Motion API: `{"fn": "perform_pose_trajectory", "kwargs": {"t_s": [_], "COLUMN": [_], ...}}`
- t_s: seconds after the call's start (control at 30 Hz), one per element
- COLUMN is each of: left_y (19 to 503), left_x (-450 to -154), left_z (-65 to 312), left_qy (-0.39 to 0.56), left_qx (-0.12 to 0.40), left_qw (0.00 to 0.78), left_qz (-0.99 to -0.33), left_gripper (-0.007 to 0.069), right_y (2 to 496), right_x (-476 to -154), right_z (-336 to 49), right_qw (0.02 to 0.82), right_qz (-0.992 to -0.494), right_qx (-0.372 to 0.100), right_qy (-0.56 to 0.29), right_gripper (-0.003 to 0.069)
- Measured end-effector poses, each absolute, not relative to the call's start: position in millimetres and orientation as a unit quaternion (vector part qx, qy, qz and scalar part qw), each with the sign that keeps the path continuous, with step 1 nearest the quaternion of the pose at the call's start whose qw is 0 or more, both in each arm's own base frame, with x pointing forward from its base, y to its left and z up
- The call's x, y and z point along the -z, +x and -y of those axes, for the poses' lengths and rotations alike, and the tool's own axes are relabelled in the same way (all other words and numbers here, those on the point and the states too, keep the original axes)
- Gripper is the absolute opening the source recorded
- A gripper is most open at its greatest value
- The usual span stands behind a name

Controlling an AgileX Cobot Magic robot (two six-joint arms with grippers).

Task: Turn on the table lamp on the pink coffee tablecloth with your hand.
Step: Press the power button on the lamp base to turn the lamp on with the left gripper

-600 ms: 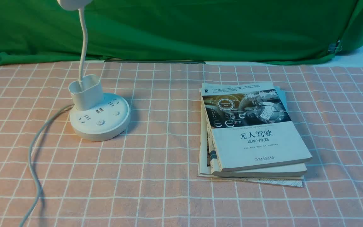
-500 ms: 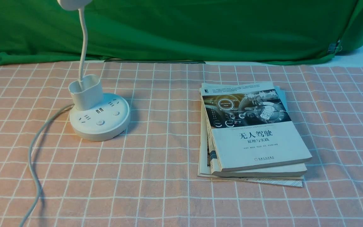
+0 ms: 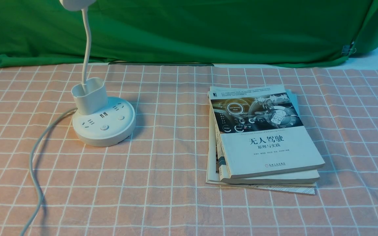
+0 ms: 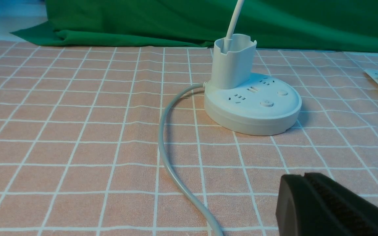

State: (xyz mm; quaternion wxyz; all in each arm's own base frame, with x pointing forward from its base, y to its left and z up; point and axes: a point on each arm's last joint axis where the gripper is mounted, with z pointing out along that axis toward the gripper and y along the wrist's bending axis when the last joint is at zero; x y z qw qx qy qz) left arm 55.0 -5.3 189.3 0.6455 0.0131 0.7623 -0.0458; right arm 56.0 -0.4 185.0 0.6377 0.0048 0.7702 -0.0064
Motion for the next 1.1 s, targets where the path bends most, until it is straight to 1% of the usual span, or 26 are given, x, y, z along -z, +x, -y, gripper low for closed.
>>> {"fn": "perform_pose_trajectory", "kwargs": {"t_s": [0.3, 0.97, 1.1], "left_y": [55.1, 55.2, 55.2], "left_x": [-189.2, -189.2, -189.3], "left_z": [3.8, 3.7, 3.2], "left_qy": [0.033, 0.035, 0.041], "left_qx": [0.018, 0.016, 0.006], "left_qw": [0.647, 0.647, 0.647], "left_qz": [-0.762, -0.762, -0.761], "left_gripper": [0.0022, 0.0022, 0.0022], "right_y": [56.0, 56.0, 56.0], "right_x": [-184.9, -184.9, -184.9], "right_z": [0.4, 0.4, 0.4], "right_qw": [0.637, 0.637, 0.637], "right_qz": [-0.770, -0.770, -0.770], "right_qx": [0.006, 0.006, 0.006], "right_qy": [0.005, 0.005, 0.005], "right_gripper": [0.0237, 0.0238, 0.0238]}}
